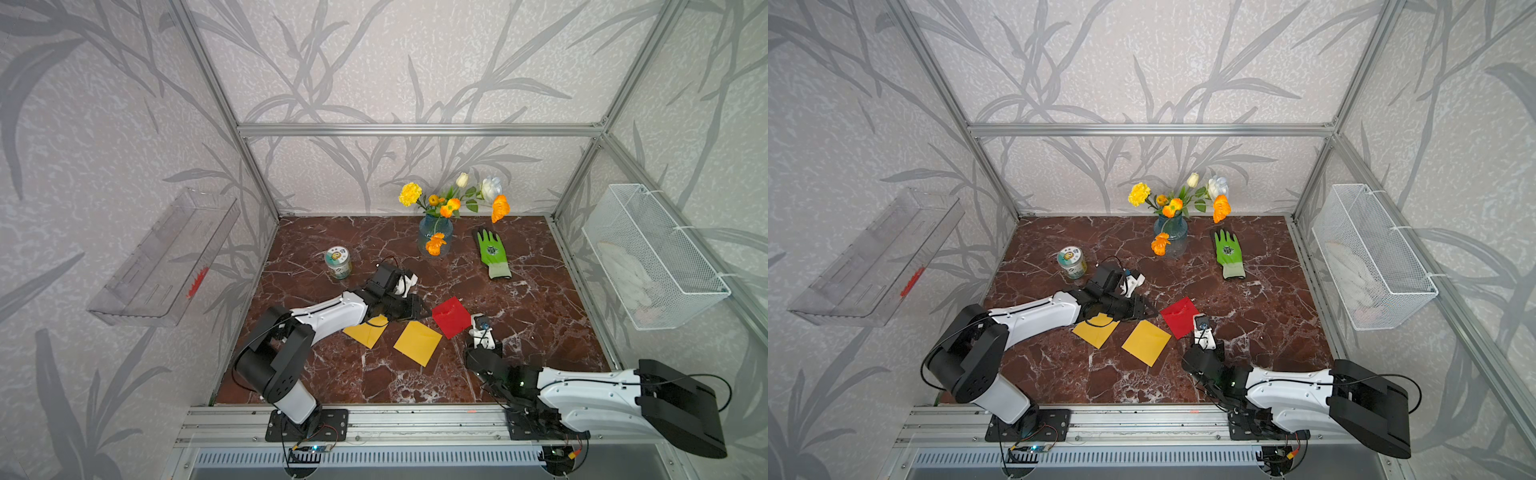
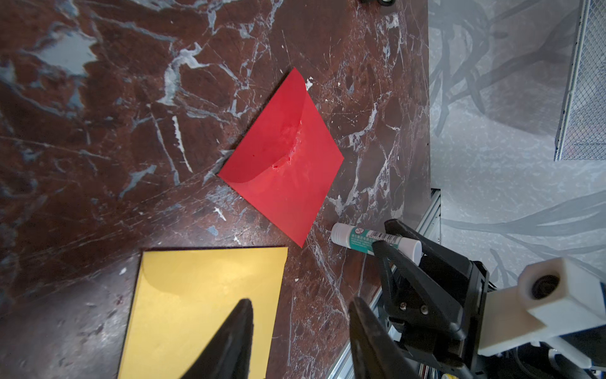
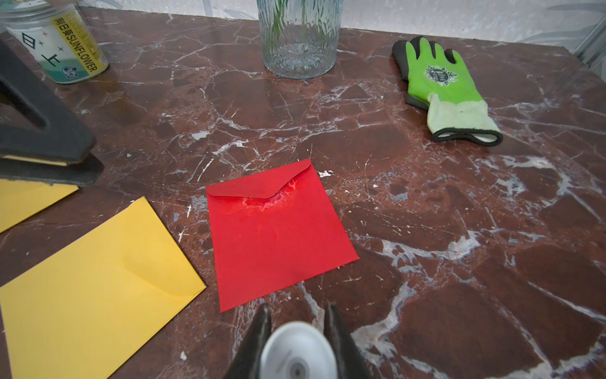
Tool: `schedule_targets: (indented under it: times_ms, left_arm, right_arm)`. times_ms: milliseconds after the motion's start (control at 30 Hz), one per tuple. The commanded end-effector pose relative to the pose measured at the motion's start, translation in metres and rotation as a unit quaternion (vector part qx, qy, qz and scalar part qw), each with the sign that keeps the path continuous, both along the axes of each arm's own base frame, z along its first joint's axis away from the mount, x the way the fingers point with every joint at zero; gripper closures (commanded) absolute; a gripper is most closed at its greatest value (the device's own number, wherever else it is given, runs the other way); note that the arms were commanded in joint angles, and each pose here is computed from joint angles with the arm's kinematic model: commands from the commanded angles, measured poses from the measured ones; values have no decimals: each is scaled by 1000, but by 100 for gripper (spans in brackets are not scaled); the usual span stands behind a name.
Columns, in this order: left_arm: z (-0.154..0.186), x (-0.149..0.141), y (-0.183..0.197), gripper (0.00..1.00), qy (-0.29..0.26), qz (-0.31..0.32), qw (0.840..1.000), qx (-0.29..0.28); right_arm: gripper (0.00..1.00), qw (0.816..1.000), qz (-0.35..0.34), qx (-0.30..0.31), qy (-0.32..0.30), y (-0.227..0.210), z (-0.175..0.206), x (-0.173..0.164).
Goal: Seal the envelope with a glue stick
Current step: Close the lid of the glue stick.
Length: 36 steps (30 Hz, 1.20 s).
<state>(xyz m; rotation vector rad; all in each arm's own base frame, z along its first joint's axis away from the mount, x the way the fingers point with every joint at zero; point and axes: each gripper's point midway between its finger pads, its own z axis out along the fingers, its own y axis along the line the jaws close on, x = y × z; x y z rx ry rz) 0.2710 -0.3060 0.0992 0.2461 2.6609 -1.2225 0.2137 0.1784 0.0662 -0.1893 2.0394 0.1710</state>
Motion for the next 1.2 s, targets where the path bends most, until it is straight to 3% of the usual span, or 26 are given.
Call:
schedule_targets:
  times_ms: [0,200,333,467,867,1167]
  left_arm:
    - [18,6,-12,52,-5,-18,1000,-17]
    - [28,-7,-30,50,1,-94,995,19]
    - [15,-30,-43,50,21,-163,984,63]
    - [9,-43,-55,50,40,-197,978,54]
    - [6,-58,-70,46,62,-243,967,42]
    - [-3,-70,-64,49,73,-272,958,61]
  right_arm:
    - [100,997,38,-58,47,-12,-39,-21]
    - [100,996,69,-16,58,-16,-46,-35]
    - [100,993,108,9,47,-7,-38,-41]
    - [100,989,143,14,40,2,-36,-45]
    - [100,973,216,-51,57,27,-53,-55]
    - [100,966,239,-77,55,33,-56,-59]
